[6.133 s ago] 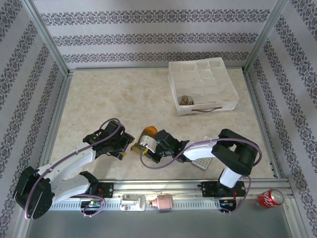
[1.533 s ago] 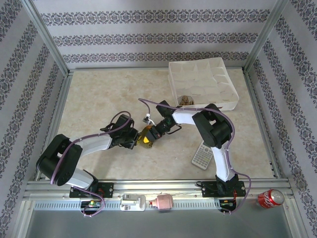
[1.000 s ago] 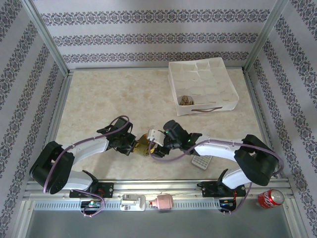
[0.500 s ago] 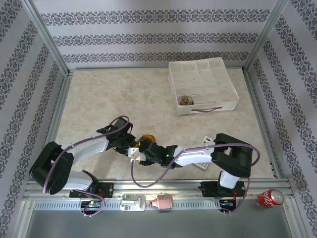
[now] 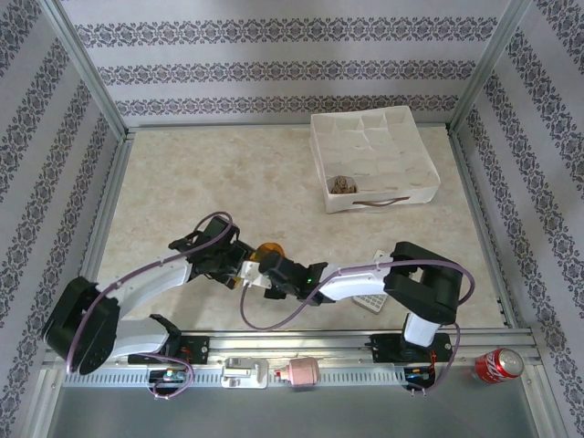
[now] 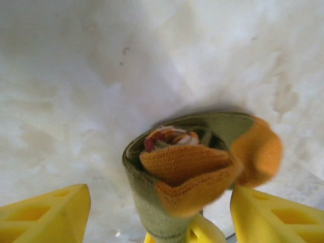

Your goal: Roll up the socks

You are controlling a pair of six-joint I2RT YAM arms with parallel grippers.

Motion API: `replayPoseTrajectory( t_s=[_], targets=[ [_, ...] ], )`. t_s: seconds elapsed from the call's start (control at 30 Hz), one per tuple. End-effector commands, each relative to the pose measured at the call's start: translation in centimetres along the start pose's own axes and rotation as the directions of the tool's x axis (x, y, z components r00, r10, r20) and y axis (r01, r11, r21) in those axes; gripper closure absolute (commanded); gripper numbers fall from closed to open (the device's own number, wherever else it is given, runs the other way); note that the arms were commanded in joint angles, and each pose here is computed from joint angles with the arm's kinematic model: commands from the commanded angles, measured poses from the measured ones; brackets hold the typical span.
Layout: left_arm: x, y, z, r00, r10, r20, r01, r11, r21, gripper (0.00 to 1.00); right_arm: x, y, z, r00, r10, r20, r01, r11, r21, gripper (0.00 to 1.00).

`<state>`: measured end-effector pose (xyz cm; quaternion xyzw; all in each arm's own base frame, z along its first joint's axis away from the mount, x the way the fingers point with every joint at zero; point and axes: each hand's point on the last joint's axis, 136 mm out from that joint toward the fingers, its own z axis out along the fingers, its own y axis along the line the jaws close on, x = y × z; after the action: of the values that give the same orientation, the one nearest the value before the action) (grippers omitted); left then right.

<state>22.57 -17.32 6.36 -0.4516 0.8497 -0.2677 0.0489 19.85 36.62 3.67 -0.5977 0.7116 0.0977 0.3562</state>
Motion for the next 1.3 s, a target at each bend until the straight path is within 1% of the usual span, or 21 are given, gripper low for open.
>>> replayPoseTrajectory(
  t_s=[0.0, 0.07, 0.13, 0.23, 0.3, 0.37, 0.47, 0.57, 0.7, 0.77, 0.87, 0.93, 1.0, 1.07, 1.1, 1.17, 1.2, 1.27],
  targets=[
    [-0.2, -0.3, -1.4, 0.999, 0.039, 0.036, -0.04, 0.999, 0.011, 0.22, 6.9, 4.2, -0.2, 0.967, 0.18, -0.178, -0.221, 0.944, -0.245, 1.0],
    [-0.1, -0.9, -1.8, 0.998, 0.053, 0.037, -0.055, 0.997, 0.048, 0.22, 7.4, 4.5, -0.4, 0.951, 0.244, -0.187, -0.292, 0.91, -0.294, 1.0],
    [0.0, -1.3, -1.9, 0.997, 0.065, 0.032, -0.068, 0.994, 0.086, 0.23, 7.6, 4.7, -0.6, 0.925, 0.324, -0.197, -0.376, 0.855, -0.358, 1.0],
    [0.3, -2.0, -2.0, 0.996, 0.085, 0.02, -0.087, 0.988, 0.126, 0.27, 8.2, 4.2, -0.8, 0.888, 0.408, -0.213, -0.461, 0.794, -0.397, 1.0],
    [0.8, -2.8, -1.7, 0.995, 0.1, -0.002, -0.099, 0.98, 0.172, 0.31, 8.6, 3.9, -0.8, 0.856, 0.459, -0.237, -0.517, 0.749, -0.414, 1.0],
    [1.1, -3.2, -1.3, 0.994, 0.108, -0.018, -0.103, 0.977, 0.188, 0.33, 9.1, 3.5, -0.7, 0.823, 0.502, -0.265, -0.567, 0.705, -0.426, 1.0],
    [1.5, -3.4, -0.7, 0.991, 0.127, -0.033, -0.119, 0.976, 0.182, 0.36, 9.7, 2.8, -0.4, 0.77, 0.558, -0.31, -0.638, 0.644, -0.423, 1.0],
    [2.1, -3.6, 0.1, 0.99, 0.136, -0.042, -0.126, 0.975, 0.182, 0.37, 10.1, 2.1, 0.0, 0.718, 0.592, -0.367, -0.696, 0.594, -0.404, 1.0],
    [2.7, -3.8, 1.4, 0.986, 0.155, -0.06, -0.144, 0.976, 0.162, 0.33, 9.7, 0.8, 0.4, 0.671, 0.635, -0.382, -0.74, 0.548, -0.39, 1.0],
    [2.8, -3.4, 2.2, 0.988, 0.139, -0.069, -0.128, 0.981, 0.145, 0.31, 9.6, 0.2, 0.6, 0.64, 0.66, -0.393, -0.767, 0.515, -0.383, 1.0],
    [2.5, -3.2, 3.2, 0.993, 0.094, -0.07, -0.082, 0.984, 0.158, 0.31, 9.5, -0.2, 0.8, 0.587, 0.69, -0.423, -0.807, 0.452, -0.38, 1.0],
    [2.3, -3.6, 3.7, 0.993, 0.095, -0.063, -0.084, 0.983, 0.16, 0.32, 9.4, -0.2, 0.9, 0.555, 0.703, -0.445, -0.826, 0.404, -0.392, 1.0],
    [2.3, -4.1, 4.5, 0.992, 0.112, -0.063, -0.1, 0.981, 0.167, 0.32, 9.1, -0.1, 1.0, 0.531, 0.712, -0.459, -0.838, 0.361, -0.41, 1.0],
    [2.4, -4.0, 5.9, 0.99, 0.112, -0.081, -0.098, 0.982, 0.16, 0.33, 9.0, 0.0, 1.1, 0.521, 0.712, -0.47, -0.842, 0.342, -0.416, 1.0],
    [2.5, -3.6, 6.6, 0.99, 0.105, -0.096, -0.09, 0.985, 0.149, 0.35, 9.1, 0.0, 1.2, 0.517, 0.713, -0.473, -0.845, 0.339, -0.414, 1.0],
    [2.6, -1.9, 7.6, 0.99, 0.08, -0.113, -0.07, 0.993, 0.093, 0.47, 9.2, 0.0, 1.4, 0.514, 0.713, -0.477, -0.848, 0.337, -0.41, 1.0],
    [2.5, -0.6, 7.8, 0.992, 0.059, -0.113, -0.055, 0.998, 0.043, 0.55, 9.2, -0.1, 1.4, 0.517, 0.713, -0.473, -0.846, 0.341, -0.41, 1.0],
    [2.4, 1.3, 7.9, 0.993, 0.038, -0.112, -0.041, 0.999, -0.023, 0.75, 8.8, -0.5, 1.3, 0.548, 0.707, -0.447, -0.826, 0.373, -0.423, 1.0]
  ],
)
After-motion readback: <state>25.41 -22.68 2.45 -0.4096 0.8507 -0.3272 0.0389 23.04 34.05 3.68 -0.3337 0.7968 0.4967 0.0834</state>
